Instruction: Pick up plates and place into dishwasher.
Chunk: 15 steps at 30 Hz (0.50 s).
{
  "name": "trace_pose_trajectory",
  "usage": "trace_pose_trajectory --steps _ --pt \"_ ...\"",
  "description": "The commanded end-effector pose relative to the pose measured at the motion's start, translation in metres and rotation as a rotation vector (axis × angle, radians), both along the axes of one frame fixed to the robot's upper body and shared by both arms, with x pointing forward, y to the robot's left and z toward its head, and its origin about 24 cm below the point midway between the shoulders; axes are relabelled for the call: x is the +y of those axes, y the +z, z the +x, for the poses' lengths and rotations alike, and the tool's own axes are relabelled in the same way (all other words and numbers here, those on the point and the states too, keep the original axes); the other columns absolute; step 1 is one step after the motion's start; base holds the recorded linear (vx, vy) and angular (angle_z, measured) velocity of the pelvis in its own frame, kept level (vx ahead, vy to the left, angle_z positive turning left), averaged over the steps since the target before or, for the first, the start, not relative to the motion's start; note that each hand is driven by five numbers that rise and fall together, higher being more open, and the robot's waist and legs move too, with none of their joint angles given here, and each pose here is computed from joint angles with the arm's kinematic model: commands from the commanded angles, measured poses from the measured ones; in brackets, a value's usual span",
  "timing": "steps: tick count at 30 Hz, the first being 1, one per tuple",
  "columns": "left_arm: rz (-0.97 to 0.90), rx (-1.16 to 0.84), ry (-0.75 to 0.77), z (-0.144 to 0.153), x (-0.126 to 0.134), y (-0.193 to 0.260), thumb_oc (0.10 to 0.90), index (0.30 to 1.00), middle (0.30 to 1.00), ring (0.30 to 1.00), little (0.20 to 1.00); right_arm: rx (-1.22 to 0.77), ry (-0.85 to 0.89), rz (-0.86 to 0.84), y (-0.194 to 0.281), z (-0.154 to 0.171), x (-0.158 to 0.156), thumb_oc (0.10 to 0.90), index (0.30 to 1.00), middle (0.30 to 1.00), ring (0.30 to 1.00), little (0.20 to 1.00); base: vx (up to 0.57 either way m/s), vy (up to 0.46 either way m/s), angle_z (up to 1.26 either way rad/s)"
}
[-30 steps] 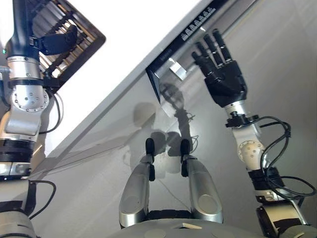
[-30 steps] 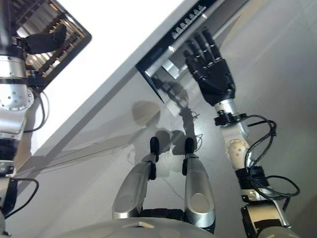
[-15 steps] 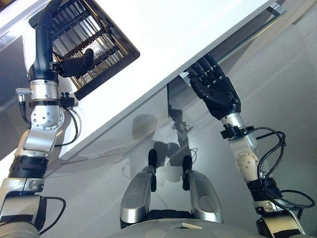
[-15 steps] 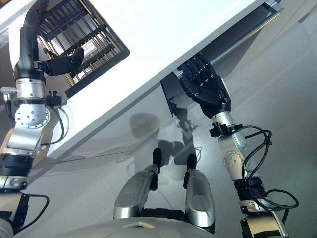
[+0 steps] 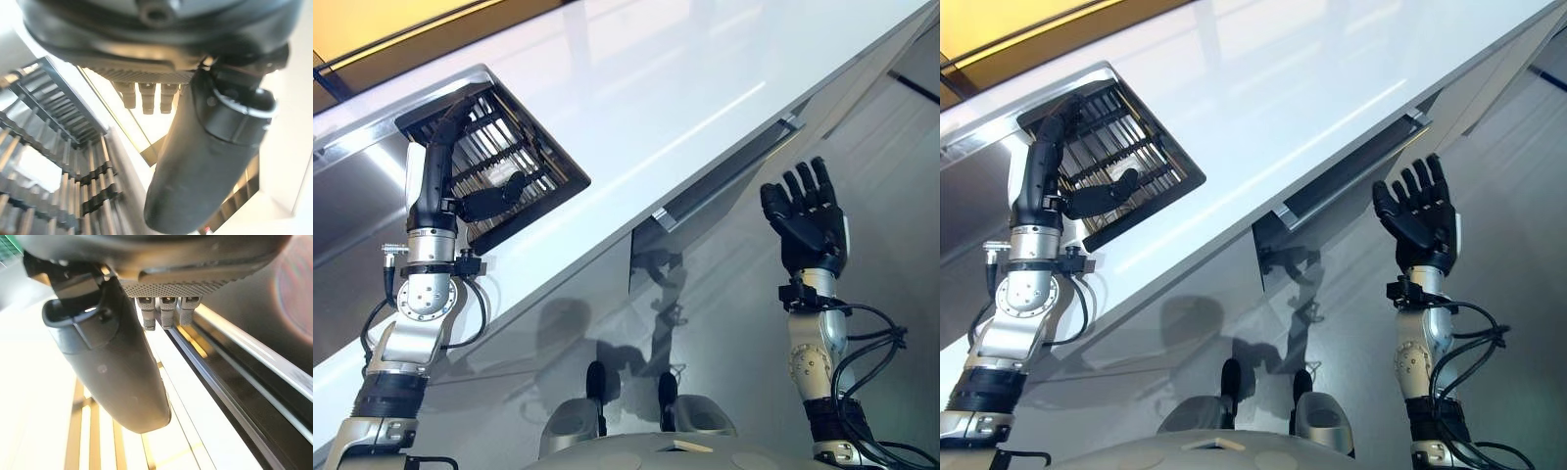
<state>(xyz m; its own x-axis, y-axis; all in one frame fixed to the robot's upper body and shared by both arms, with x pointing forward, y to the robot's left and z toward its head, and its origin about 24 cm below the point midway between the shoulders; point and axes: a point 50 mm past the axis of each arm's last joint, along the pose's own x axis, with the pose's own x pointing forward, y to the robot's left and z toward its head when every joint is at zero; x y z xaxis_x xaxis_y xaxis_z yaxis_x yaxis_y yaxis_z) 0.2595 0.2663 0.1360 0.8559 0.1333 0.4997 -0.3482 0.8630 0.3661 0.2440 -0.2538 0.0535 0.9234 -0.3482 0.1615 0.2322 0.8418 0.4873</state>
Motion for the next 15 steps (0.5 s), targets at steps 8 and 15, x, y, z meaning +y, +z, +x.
trace_pose_trajectory --steps 8,15 --pt "-0.4 -0.171 -0.128 0.009 -0.003 0.019 0.8 0.9 0.9 0.9 0.9 0.447 -0.143 -0.091 -0.071 -0.026 -0.023 0.8 0.9 0.9 0.9 0.9 -0.04 0.027 -0.09" --pt "-0.472 -0.156 -0.158 0.015 -0.008 0.02 0.8 0.9 0.9 0.9 0.9 0.849 -0.05 -0.147 -0.134 -0.061 -0.015 0.8 0.9 0.9 0.9 0.9 0.0 0.0 0.0"
